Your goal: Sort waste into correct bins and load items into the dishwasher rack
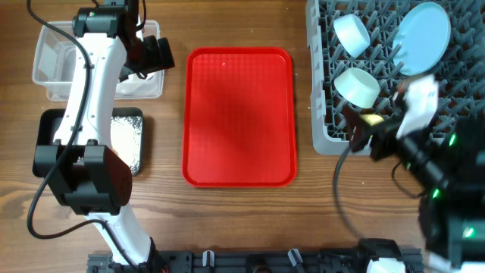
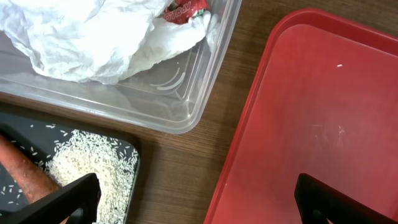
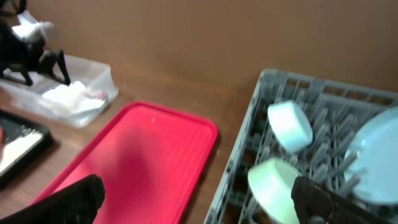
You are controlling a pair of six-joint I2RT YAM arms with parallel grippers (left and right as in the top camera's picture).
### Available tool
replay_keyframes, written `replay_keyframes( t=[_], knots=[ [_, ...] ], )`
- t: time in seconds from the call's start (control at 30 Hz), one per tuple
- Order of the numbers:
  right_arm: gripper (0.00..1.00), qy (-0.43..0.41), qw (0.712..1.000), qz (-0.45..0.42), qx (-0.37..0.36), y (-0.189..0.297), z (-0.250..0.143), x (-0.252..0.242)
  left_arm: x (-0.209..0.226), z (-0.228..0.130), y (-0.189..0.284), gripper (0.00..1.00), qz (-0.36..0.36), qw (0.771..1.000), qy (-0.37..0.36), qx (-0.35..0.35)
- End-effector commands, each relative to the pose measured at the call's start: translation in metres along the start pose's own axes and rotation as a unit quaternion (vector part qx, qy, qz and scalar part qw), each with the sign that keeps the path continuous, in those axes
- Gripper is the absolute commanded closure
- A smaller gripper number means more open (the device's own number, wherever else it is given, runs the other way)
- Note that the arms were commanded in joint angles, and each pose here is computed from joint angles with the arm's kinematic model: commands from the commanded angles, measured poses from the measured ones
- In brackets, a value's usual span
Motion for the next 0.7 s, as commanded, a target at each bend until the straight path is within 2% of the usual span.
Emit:
replay_keyframes(
  t=[0.0, 0.17, 0.33, 0.67],
  knots=[
    [0.0, 0.037, 0.999, -0.008, -0.023, -0.006, -0.047, -0.005, 0.004, 0.002, 0.013, 0.0, 0.002, 1.0, 0.008, -0.017],
    [0.0, 0.024, 0.996, -0.006, -0.085, -0.013, -0.102, -0.008, 0.004, 0.002, 0.013, 0.0, 0.002, 1.0, 0.008, -0.017],
    [0.0, 0.047, 0.99, -0.008, -0.132, -0.015, -0.133, -0.011, 0.004, 0.002, 0.013, 0.0, 0.002, 1.0, 0.008, -0.017],
    [0.0, 0.055, 0.987, -0.011, -0.148, -0.02, -0.162, -0.014, 0.004, 0.002, 0.013, 0.0, 0.002, 1.0, 0.008, -0.017]
  ],
)
Point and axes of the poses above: each gripper's point midway between its finger pads, its own y axis back along the fingers, its own x axis along the line the jaws close on, z = x × y, the point moved 5 cm from there along y, back along the fingers, and after that the axes turned 9 degrees about -y, right-handed, at the moved point
